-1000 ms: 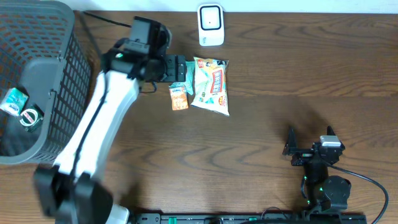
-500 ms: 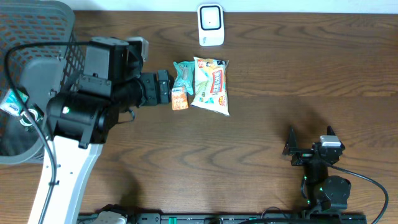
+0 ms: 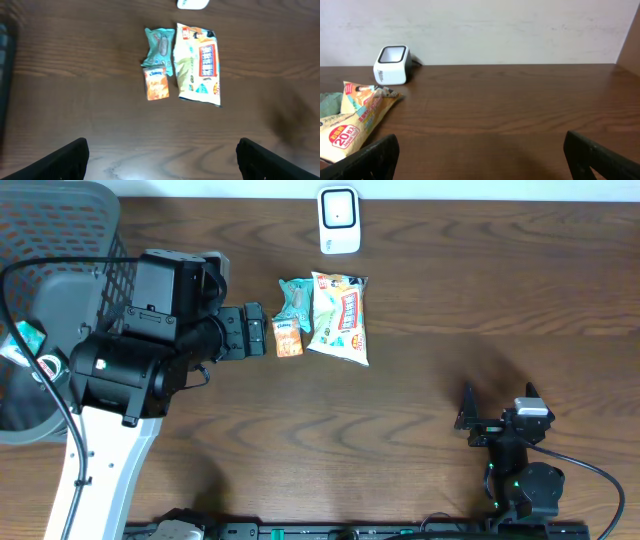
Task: Scan the item barcode
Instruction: 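Return the left gripper into the basket toward a blue tissue pack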
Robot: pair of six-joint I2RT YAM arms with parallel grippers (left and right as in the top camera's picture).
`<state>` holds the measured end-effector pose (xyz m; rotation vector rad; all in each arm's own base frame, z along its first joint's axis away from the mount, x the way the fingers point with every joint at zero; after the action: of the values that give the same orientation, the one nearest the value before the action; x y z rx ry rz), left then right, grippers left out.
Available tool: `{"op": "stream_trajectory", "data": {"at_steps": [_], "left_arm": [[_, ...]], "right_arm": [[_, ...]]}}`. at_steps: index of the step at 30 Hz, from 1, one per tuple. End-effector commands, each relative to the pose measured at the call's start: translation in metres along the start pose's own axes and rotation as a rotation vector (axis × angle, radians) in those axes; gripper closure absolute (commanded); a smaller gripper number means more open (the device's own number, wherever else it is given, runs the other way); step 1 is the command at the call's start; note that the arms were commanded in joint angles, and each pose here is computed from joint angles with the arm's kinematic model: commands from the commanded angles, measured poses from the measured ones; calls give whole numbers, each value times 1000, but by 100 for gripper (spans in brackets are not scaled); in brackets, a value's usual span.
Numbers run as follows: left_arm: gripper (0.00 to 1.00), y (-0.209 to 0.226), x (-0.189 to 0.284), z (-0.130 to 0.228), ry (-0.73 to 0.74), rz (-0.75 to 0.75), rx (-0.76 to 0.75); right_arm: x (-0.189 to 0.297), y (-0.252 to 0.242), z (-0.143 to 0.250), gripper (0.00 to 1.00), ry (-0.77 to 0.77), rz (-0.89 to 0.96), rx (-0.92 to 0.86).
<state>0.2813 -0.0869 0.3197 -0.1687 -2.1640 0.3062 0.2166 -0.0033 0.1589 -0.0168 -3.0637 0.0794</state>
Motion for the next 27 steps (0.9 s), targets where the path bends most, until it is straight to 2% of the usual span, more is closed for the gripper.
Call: {"op": "stream_trajectory", "data": {"at_steps": [1,12,16,22,27], "left_arm": [[8,8,-1,-2,-15,-54,4],[8,20,-4,-10,-50,-138,-23],[8,31,-9,-21,-88,-230,-23],[8,32,-15,-42,-162,-254,-74],[8,49,-8,-79,-317,-264,-2]], "right_arm": [[0,2,0,1,0,-7,8],[0,2,0,1,0,-7,8],[0,2,0,1,0,-7,8],[0,2,0,1,0,-7,8],[0,2,0,1,0,-7,8]]}}
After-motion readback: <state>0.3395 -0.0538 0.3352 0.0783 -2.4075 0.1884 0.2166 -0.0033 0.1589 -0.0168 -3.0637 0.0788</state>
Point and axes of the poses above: each gripper's point midway between its finger pads, its own x axis back along the fingers, its own y axis along the line the jaws close on, z = x × y, the point moved 3 cm from there along x, back along the fingers, and after that the axes turned 4 degrees about x, right-handed, at the moved point
